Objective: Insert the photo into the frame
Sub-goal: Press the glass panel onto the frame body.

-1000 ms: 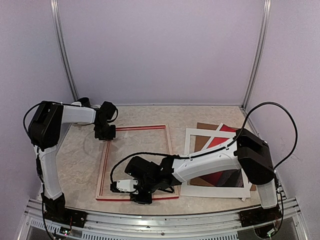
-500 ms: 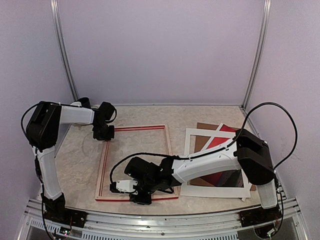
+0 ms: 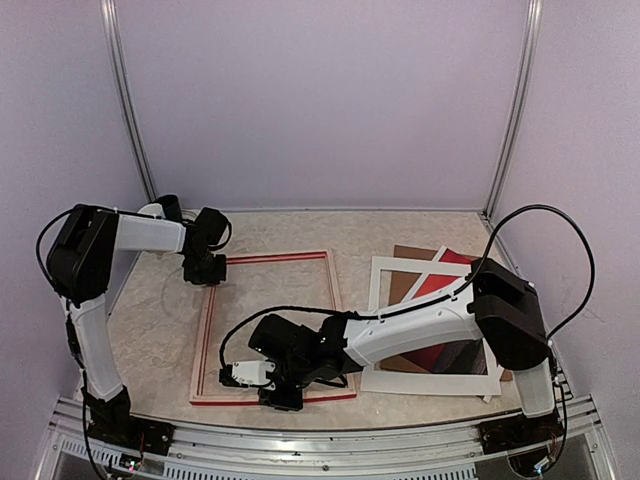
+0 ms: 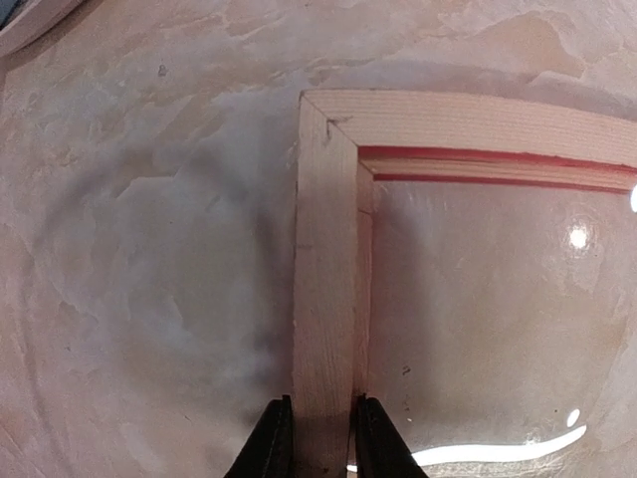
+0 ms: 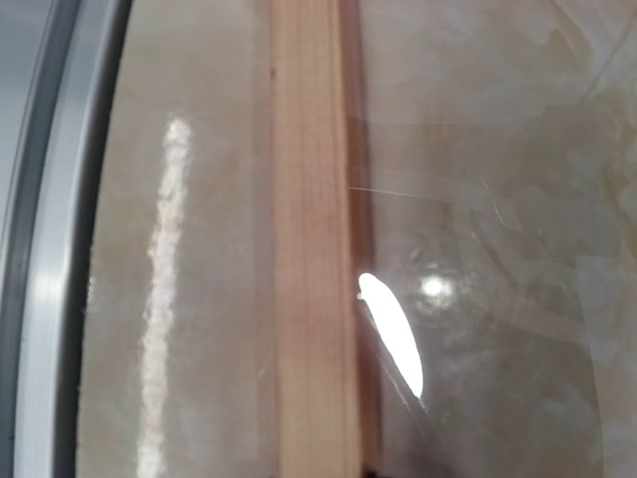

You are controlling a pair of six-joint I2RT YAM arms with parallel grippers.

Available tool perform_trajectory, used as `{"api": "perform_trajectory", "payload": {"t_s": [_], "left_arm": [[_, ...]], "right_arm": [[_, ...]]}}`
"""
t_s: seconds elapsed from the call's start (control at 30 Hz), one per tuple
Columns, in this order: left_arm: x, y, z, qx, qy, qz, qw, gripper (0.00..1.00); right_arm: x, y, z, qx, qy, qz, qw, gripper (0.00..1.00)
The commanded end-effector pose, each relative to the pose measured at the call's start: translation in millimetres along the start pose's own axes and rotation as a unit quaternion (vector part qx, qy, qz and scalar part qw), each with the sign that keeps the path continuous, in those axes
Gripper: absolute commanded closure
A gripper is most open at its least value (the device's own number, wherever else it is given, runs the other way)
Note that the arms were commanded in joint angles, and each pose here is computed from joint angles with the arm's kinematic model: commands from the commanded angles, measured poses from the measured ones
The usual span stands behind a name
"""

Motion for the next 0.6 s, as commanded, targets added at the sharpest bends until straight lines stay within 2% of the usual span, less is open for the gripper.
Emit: {"api": "perform_trajectory", "payload": {"t_s": [0.0,0.3,0.57], "left_arm": [[-19,-72,1,-0.066,0.023,0.171,0.983,0.76],[-14,-78,4,-0.066,0.036,0.174,0.982,0.76],[-3,-71,7,-0.037,0.011,0.171,0.985,0.79]], "right_arm": [[0,1,-33,-0.037,-0.075,-0.020,0.996,1.00],[5,-1,-40,-0.056,-0.082,-0.029,0.995,1.00],[6,0,-45,-0.069,-0.091,-0.031,0.993,1.00]]}}
Point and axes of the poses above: each gripper's point midway between its finger pads, its own x axis back along the fingers, its own z axis along the line the jaws close on, y = z × x, the point moved 9 cm from there along x, back along the fingers, and after that the axes turned 1 degree about -x, right-handed, at the moved point
